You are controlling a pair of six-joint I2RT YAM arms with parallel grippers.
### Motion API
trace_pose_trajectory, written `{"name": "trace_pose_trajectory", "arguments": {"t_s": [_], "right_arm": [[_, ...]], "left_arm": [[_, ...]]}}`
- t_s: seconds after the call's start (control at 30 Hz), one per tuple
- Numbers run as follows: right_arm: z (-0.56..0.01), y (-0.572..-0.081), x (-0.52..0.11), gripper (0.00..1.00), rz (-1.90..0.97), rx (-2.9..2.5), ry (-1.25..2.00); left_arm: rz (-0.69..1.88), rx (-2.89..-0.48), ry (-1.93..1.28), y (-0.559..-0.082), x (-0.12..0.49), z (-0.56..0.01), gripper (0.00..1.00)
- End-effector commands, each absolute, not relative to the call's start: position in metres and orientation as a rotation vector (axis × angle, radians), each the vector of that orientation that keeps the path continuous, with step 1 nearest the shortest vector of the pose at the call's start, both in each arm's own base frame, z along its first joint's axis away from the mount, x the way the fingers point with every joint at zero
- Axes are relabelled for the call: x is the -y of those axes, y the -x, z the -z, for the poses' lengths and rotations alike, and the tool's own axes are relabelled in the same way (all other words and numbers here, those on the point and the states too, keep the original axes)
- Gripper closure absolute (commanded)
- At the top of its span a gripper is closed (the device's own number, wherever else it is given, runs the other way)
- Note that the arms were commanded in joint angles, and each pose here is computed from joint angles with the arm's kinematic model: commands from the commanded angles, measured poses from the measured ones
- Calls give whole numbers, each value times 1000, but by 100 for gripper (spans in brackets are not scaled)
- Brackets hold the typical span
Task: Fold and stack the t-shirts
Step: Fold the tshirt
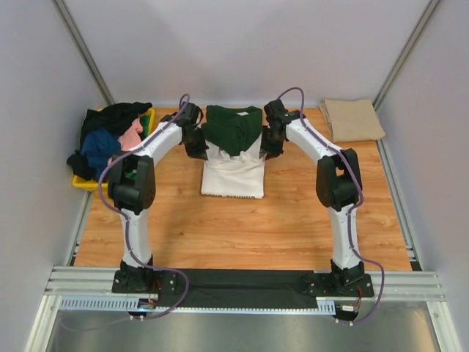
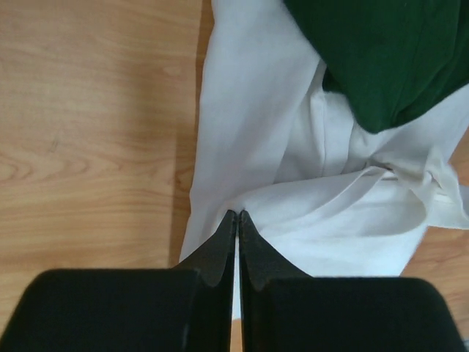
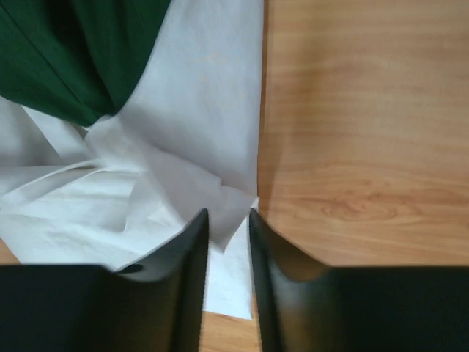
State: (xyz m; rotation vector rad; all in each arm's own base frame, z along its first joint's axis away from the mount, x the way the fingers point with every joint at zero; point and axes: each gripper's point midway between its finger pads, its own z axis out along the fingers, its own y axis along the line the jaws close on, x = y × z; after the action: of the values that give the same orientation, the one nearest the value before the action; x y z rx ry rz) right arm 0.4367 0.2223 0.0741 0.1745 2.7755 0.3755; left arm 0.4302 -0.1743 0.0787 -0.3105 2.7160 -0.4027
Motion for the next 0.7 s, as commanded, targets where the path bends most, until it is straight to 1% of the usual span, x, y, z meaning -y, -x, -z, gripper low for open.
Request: {"name": "trace_pose_trajectory", "arguments": {"t_s": [0.0,0.03,0.07,0.1,0.13,0.17,0.2,0.23,0.27,0.3,0.33,0.37,0.4,0.43,0.47,0.5,0.53,0.57,0.6,0.63,0.67], "right_arm": [[-80,-469,-215,65,-412,-2774,-165],[-113,-488,-220,53,-460,-2711,-157],[-123,-498,-217,40,-478,-2690,-168],[-120,-510,-212,34,-495,-2685,-181],[-156,-526,-212,30,-551,-2589,-178],[-164,-526,-209,28,-578,-2583,-191],[-186,-527,-200,28,-596,-2541,-214],[-181,-522,-197,28,-598,-2552,-227],[-180,-516,-194,28,-593,-2558,-227],[-209,-503,-194,28,-612,-2500,-202],[-209,-495,-195,28,-621,-2494,-190],[-176,-480,-195,29,-613,-2553,-197],[-192,-466,-202,29,-637,-2523,-165],[-183,-458,-206,30,-645,-2535,-147],[-162,-440,-209,30,-639,-2593,-136],[-159,-425,-219,31,-646,-2613,-99],[-152,-416,-223,31,-638,-2632,-81],[-144,-408,-225,31,-628,-2654,-69],[-125,-387,-230,31,-607,-2711,-46],[-120,-382,-234,31,-607,-2709,-35],[-110,-373,-235,31,-607,-2732,-53]], "left_arm": [[494,-2733,382,-455,168,-88,92],[537,-2700,396,-481,166,-96,85],[569,-2743,419,-479,166,-99,83],[585,-2737,448,-488,163,-106,71],[613,-2681,456,-510,158,-122,63],[642,-2684,459,-511,158,-131,55],[717,-2666,419,-514,164,-143,48],[740,-2620,390,-519,164,-163,22],[719,-2622,391,-515,160,-169,21],[671,-2610,396,-514,154,-174,20],[653,-2619,400,-499,150,-178,20],[649,-2584,395,-499,148,-182,20],[654,-2574,390,-493,148,-184,20],[653,-2600,412,-471,146,-176,21],[662,-2563,400,-470,146,-178,22],[676,-2559,388,-462,147,-176,23],[678,-2579,383,-442,148,-167,23],[695,-2541,350,-441,152,-168,23],[704,-2514,319,-431,154,-177,23],[692,-2561,300,-414,159,-157,23],[683,-2549,266,-409,162,-155,22]]}}
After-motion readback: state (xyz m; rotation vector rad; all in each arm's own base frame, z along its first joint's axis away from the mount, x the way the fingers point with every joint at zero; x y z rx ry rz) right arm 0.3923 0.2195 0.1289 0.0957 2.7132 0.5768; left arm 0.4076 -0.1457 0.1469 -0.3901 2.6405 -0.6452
